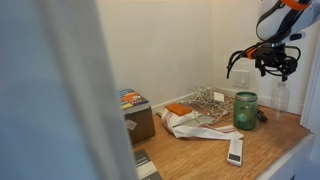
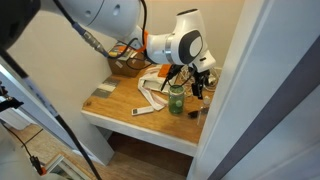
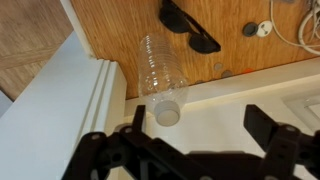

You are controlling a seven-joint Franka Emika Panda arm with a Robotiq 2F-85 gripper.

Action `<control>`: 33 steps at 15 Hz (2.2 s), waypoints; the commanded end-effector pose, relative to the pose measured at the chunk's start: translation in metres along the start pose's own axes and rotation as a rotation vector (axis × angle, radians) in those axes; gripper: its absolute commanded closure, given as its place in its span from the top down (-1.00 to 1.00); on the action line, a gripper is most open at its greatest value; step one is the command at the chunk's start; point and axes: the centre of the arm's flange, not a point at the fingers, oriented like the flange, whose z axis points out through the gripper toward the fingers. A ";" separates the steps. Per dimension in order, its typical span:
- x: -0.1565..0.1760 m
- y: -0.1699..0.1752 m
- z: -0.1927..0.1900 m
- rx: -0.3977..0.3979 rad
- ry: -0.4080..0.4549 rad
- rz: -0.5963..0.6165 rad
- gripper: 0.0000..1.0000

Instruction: Move the clear bottle to the left

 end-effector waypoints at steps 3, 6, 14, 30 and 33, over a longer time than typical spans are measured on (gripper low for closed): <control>-0.004 -0.011 0.011 -0.012 0.060 0.015 1.00; -0.006 -0.012 0.016 -0.025 0.072 0.015 0.44; -0.003 -0.013 0.020 -0.051 0.095 0.013 0.19; 0.000 -0.008 0.022 -0.122 0.089 0.018 0.56; 0.001 -0.009 0.025 -0.121 0.099 0.025 0.36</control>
